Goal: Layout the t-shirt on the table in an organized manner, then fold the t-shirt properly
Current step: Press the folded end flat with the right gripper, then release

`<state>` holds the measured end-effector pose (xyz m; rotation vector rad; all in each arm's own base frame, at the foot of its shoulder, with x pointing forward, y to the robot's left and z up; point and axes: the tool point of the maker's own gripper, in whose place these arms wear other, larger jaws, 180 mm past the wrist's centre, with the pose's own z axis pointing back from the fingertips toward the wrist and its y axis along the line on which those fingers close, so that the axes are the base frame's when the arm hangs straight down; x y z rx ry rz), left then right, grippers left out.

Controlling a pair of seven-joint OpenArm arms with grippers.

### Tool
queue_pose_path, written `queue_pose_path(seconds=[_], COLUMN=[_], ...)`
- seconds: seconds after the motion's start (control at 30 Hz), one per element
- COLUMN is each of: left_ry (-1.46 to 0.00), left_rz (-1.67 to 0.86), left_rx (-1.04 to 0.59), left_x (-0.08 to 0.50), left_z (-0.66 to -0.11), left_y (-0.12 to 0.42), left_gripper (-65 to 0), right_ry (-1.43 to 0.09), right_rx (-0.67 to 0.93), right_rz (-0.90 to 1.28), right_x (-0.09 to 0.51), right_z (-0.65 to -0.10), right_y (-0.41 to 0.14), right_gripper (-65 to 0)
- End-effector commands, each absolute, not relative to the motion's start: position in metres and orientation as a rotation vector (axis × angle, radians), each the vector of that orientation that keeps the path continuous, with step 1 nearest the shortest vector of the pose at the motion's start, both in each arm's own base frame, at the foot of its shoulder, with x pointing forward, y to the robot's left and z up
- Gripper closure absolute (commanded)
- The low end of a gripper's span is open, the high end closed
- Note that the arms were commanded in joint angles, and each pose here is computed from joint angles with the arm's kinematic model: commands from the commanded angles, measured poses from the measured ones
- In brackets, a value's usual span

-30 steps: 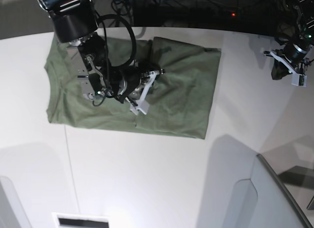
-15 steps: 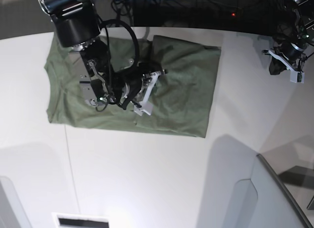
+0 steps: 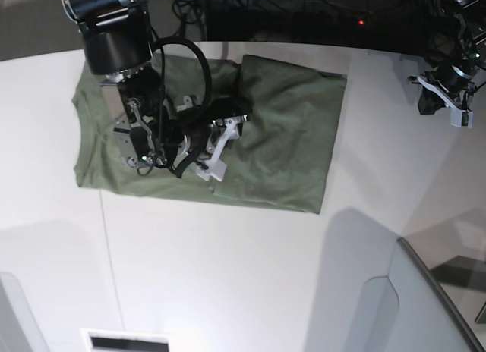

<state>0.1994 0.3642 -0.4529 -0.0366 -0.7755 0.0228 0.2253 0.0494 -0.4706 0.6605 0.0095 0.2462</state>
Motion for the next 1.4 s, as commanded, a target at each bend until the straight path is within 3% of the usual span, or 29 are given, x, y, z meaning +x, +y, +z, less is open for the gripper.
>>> queue_pose_path(seconds=[0.0, 0.37, 0.77, 0.97, 1.17, 1.37], left_ry=[-0.827, -0.827, -0.827, -0.825, -0.823, -0.823], left_rz=[0.015, 0.011, 0.011, 0.011, 0.011, 0.011], left_rx=[-0.019, -0.022, -0.022, -0.023, -0.023, -0.023], left_x=[0.209, 0.210, 0.210, 0.210, 0.210, 0.210], left_z=[-0.437, -0.438, -0.438, -0.438, -0.439, -0.439], left_y=[0.375, 0.373, 0.373, 0.373, 0.373, 0.373], left_gripper=[0.0, 0.0, 0.0, 0.0, 0.0, 0.0], right_ry=[-0.026, -0.011, 0.018, -0.010, 0.005, 0.111], right_rx=[0.687, 0.689, 0.694, 0.781, 0.764, 0.738], right_rz=[0.254, 0.252, 0.280, 0.269, 0.184, 0.126], right_x=[0.237, 0.236, 0.236, 0.249, 0.261, 0.241], right_z=[-0.459, -0.459, -0.451, -0.433, -0.429, -0.460], right_y=[0.056, 0.055, 0.059, 0.071, 0.070, 0.059], right_gripper=[-25.2, 0.0, 0.0, 0.0, 0.0, 0.0])
